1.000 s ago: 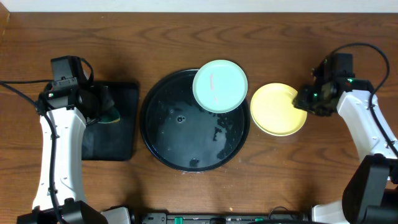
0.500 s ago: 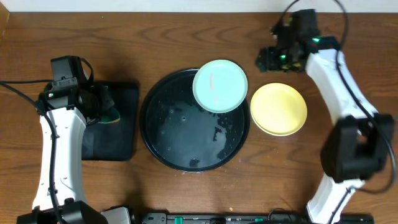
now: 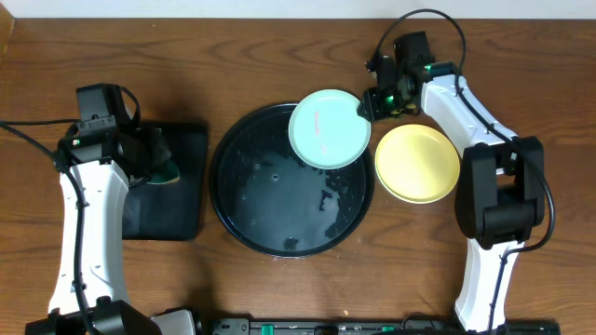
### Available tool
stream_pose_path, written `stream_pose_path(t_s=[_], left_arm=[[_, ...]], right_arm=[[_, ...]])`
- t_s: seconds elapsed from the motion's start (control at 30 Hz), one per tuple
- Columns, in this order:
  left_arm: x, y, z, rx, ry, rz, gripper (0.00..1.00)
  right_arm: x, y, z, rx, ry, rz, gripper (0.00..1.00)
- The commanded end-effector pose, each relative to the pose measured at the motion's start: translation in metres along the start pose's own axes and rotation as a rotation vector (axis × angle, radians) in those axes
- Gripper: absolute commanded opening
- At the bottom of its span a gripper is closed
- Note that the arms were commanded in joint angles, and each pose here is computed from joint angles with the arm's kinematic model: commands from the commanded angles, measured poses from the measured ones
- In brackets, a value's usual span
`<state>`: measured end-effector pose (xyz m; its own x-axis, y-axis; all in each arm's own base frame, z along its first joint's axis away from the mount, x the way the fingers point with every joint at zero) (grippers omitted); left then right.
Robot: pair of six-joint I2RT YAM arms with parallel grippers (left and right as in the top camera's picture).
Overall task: Clean dirty plates on tray and stack at the side
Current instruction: 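Reach right gripper to the last pale green plate and grip its rim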
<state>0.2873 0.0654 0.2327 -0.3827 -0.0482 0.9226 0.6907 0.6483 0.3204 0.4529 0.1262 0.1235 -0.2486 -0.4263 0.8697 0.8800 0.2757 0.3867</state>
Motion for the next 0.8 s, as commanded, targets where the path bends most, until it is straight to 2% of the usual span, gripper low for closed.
stream_pose_path(t_s=[0.0, 0.1, 0.3, 0.43, 0.5, 0.77], left_arm=[[0.003, 0.002, 0.001, -0.006, 0.007, -0.016, 0.08], [0.003, 0.002, 0.001, -0.006, 0.007, -0.016, 0.08], [0.003, 0.002, 0.001, -0.006, 0.007, -0.016, 0.08], [0.003, 0.002, 0.001, -0.006, 0.007, -0.015, 0.08], [0.003, 0.002, 0.001, -0.006, 0.007, -0.015, 0.08], [0.003, 0.002, 0.001, -0.006, 0.007, -0.016, 0.08]], right_arm=[[-0.008, 0.001, 0.002, 0.009, 0.015, 0.008, 0.15], [-0.008, -0.001, 0.002, 0.004, 0.016, 0.02, 0.11], [-0.013, -0.008, 0.006, 0.011, -0.044, 0.069, 0.11], [-0.015, -0.008, 0.014, 0.025, -0.036, 0.074, 0.01], [-0.016, -0.008, 0.018, 0.008, -0.029, 0.08, 0.01], [0.025, -0.011, 0.07, -0.008, 0.042, 0.104, 0.01]])
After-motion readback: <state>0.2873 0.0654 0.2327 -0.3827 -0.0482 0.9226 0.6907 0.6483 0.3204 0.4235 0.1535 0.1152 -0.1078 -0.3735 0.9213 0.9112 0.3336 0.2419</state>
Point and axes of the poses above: each gripper's point midway between its finger pads, its own x axis back along the fingers, its own z axis along the line the jaws close on, y = z × x, the point moved 9 cm from there along x, back along the fingers, and after that the axes turned 6 degrees about x, right-handed, at the moved point
